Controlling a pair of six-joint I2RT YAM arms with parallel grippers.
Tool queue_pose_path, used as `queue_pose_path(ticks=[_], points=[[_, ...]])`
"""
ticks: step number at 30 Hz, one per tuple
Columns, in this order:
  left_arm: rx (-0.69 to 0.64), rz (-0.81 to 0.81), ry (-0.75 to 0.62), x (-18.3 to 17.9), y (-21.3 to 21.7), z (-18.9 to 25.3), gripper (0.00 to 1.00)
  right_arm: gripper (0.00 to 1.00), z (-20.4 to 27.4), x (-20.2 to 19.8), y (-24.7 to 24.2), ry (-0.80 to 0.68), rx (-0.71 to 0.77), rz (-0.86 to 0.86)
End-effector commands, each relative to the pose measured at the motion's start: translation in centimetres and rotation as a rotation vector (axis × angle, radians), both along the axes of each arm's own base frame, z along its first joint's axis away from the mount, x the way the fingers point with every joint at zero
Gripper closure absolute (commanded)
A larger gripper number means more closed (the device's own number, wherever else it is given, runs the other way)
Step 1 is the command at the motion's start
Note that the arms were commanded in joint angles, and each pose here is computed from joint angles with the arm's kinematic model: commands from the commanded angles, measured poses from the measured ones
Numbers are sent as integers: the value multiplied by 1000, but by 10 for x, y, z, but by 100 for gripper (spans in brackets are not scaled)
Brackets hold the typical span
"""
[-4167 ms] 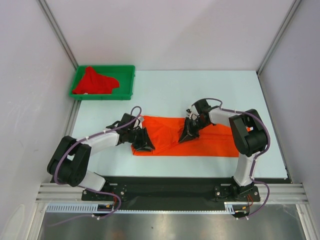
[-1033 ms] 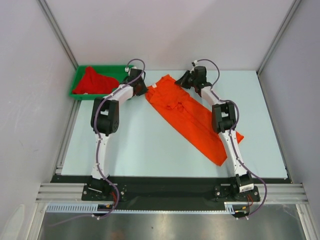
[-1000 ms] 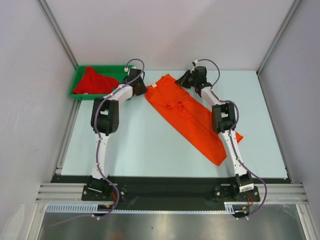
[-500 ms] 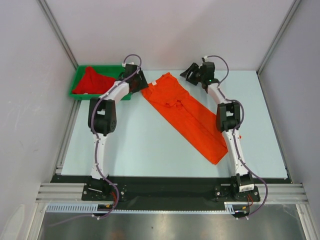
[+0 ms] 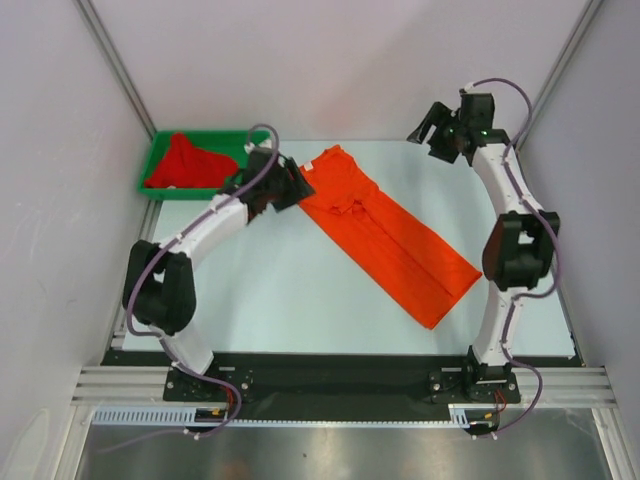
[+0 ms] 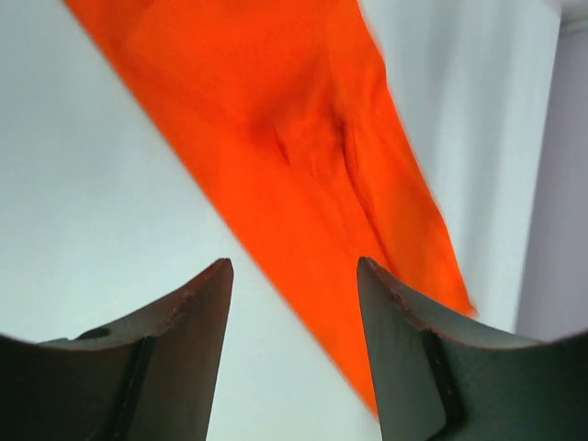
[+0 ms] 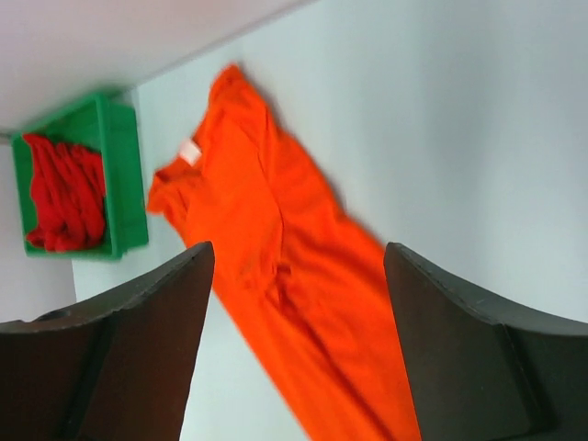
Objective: Fold and stack the t-shirts
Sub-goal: Fold the tshirt
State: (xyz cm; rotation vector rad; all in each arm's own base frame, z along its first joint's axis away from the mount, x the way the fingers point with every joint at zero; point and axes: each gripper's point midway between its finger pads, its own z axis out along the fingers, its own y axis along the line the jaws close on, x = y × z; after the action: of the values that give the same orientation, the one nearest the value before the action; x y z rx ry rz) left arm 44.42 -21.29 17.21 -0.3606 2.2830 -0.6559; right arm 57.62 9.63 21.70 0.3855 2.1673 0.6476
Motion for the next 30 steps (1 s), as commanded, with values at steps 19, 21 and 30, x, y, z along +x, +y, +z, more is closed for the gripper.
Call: queue_pose_path(ticks=[19,21,30], points=[[-458,-21,569,-241,-230,-110,43,20,-46,-232,-27,217,-59,-5],[-477,-32,564,-245,-247,-102,43,20,-45,-235,-26,212,-61,5],[-410,-15,627,-267,-306,-126,45,20,-36,-234,-48,182,-58,-34]])
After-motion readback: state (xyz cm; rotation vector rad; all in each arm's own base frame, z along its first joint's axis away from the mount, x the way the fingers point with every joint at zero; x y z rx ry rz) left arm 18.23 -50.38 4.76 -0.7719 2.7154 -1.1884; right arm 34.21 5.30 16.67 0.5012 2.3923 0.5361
